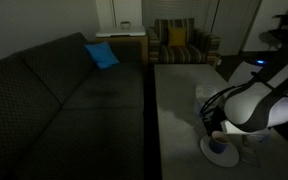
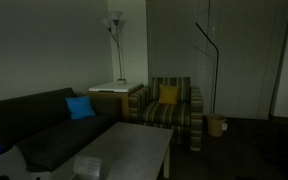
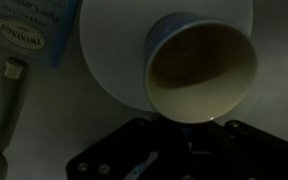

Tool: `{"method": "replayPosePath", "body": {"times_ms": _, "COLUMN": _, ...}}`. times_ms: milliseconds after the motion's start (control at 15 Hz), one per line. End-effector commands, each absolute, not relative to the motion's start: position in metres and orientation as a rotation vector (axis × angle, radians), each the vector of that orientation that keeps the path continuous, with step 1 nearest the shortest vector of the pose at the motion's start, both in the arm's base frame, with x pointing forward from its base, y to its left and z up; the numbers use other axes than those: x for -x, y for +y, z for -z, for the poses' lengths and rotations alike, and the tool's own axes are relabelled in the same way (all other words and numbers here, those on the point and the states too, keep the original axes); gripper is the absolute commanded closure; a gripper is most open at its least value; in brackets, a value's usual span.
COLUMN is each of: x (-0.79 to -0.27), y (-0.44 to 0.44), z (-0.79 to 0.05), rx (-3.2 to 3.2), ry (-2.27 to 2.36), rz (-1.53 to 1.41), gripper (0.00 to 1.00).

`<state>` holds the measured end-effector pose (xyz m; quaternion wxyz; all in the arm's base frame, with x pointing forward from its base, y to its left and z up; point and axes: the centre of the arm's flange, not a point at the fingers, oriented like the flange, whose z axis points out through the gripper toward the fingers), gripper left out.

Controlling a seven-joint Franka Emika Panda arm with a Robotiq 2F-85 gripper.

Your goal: Place the blue mug on the white plate

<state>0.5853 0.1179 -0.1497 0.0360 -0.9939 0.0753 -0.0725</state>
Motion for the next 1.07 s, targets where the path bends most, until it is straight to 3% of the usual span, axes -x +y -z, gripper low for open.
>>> {"method": "replayPosePath", "body": {"times_ms": 0, "x": -0.583, "y": 0.119, "z": 0.151, "rx": 3.046, "ry": 0.208, "rz": 0.126, "gripper": 0.97}}
{"method": "replayPosePath", "body": {"times_ms": 400, "x": -0.579, "y": 0.123, "z": 0.149, "rx": 3.075, "ry": 0.23, "rz": 0.136, "gripper": 0.96}}
{"method": "replayPosePath", "body": {"times_ms": 467, "x": -0.579, "y": 0.123, "z": 0.149, "rx": 3.076, "ry": 0.231, "rz": 0.143, "gripper": 0.62}}
{"method": "replayPosePath", "body": {"times_ms": 533, "x": -0.578, "y": 0.124, "z": 0.149, "rx": 3.077, "ry": 0.231, "rz": 0.145, "gripper": 0.61}}
{"method": "replayPosePath", "body": {"times_ms": 667, "x": -0.578, "y": 0.125, "z": 0.15, "rx": 3.077, "ry": 0.23, "rz": 0.144, "gripper": 0.49}}
{"method": "replayPosePath", "body": {"times_ms": 1000, "x": -0.578, "y": 0.13, "z": 0.144, "rx": 3.082, "ry": 0.211, "rz": 0.155, "gripper": 0.12}}
